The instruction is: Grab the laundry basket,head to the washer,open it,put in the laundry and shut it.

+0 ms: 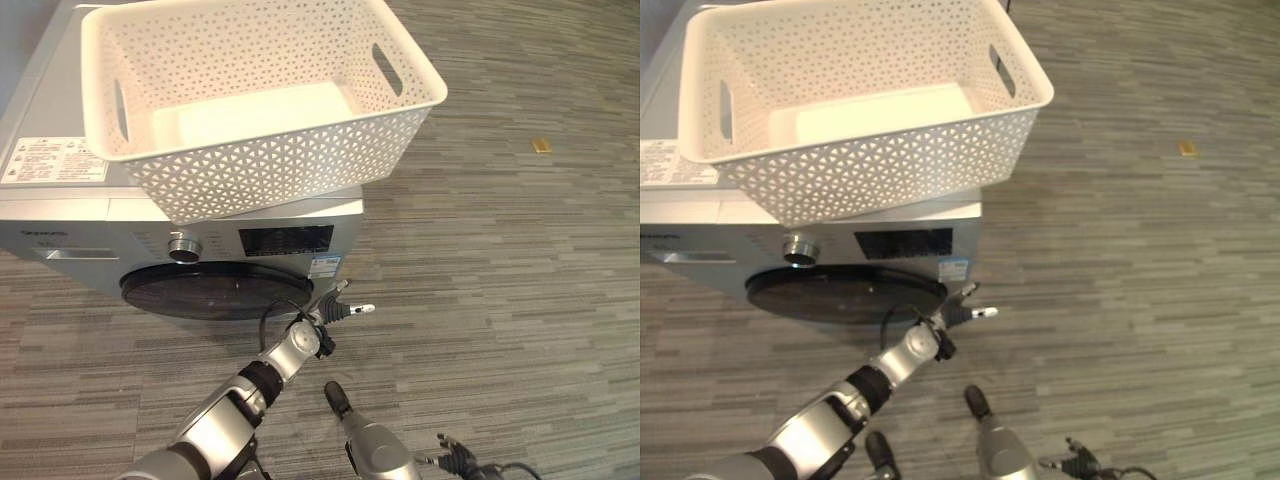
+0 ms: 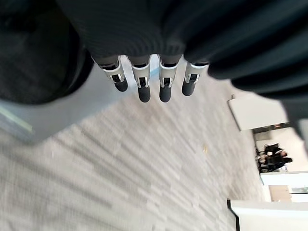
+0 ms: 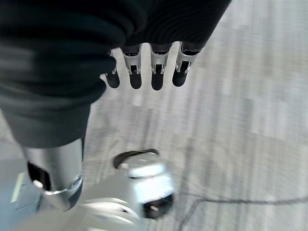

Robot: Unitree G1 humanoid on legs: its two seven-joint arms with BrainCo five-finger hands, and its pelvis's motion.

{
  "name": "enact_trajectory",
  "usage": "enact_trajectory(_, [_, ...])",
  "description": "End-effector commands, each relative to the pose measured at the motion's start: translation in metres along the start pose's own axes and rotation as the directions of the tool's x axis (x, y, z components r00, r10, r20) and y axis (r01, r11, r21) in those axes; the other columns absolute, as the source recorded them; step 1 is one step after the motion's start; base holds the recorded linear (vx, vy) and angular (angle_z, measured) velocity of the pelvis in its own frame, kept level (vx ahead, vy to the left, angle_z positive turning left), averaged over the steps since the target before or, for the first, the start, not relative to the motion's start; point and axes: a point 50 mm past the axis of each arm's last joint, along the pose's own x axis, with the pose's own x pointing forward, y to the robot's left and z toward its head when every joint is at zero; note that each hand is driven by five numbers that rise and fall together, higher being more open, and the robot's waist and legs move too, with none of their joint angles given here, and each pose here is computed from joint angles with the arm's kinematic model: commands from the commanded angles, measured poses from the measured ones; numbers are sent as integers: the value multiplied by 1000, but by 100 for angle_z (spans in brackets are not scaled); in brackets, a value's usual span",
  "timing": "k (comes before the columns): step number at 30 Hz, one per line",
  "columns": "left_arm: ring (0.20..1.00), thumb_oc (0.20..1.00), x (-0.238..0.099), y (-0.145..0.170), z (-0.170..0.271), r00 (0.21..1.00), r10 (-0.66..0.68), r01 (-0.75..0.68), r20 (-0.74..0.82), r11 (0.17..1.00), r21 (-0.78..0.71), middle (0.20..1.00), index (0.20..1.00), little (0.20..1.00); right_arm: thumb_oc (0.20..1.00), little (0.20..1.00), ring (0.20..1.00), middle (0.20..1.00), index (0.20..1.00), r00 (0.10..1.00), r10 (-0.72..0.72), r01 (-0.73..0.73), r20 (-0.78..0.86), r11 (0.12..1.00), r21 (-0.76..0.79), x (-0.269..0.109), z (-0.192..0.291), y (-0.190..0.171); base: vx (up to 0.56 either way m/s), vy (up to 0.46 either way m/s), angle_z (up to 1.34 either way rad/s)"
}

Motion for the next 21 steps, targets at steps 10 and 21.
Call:
enact_trajectory(10, [1000, 1000, -119, 8, -154, 870, 116, -231, -479, 954, -189, 1000, 1000, 1000, 1000, 1000, 1000, 1000, 1000, 996, -33, 38, -88, 998, 49, -4, -26, 4, 27, 25, 22])
enact_trajectory(21, [1000, 1000, -189, -17, -209, 637, 51, -456, -769, 830, -323, 1000, 1000, 1000, 1000, 1000, 1000, 1000, 1000, 985, -32, 38, -169, 999, 35, -6, -39, 4, 23, 31, 16])
